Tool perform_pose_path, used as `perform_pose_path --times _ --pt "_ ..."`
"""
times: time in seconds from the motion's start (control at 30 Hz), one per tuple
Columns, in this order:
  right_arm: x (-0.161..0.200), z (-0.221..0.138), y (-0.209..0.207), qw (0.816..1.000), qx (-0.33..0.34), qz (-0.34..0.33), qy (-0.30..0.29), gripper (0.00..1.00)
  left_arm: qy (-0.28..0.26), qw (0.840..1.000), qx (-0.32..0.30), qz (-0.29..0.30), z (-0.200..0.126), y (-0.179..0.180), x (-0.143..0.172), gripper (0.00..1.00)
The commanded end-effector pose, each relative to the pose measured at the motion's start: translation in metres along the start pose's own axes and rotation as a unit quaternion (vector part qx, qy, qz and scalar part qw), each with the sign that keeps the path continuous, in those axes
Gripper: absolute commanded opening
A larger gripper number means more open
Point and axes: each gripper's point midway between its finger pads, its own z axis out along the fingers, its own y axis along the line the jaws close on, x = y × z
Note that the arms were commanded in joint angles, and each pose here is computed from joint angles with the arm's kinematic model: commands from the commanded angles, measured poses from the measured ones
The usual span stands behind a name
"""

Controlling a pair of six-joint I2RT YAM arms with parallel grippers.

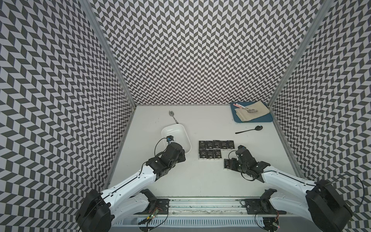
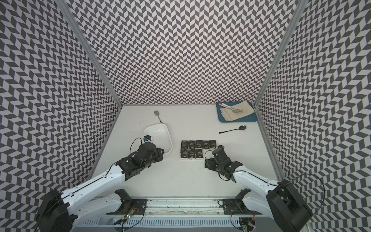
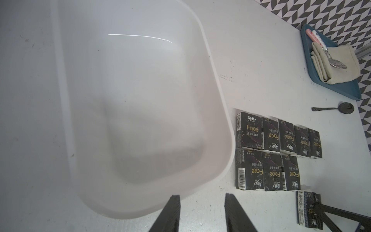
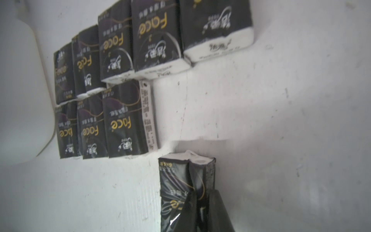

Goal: Take the pocket tissues out of the storage box
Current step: Move the pocket tissues to the center of the board.

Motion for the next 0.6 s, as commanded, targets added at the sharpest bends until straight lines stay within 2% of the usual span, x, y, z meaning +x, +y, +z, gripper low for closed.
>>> perform_pose_path --times 0.0,0.33,0.57 --pt "-0.009 0.003 -0.014 0.999 0.036 -0.012 -0.003 0.15 -0.012 1.0 0.013 0.005 -0.005 -0.01 -0.014 0.41" --pt "-0.039 0.021 0.004 0.997 0.041 -0.065 0.002 0.16 -0.02 1.0 0.009 0.004 -0.007 -0.01 -0.026 0.42" --pt "-0.048 0.026 0.016 0.996 0.029 -0.079 0.002 0.17 -0.022 1.0 0.005 0.0 -0.005 -0.008 -0.028 0.42"
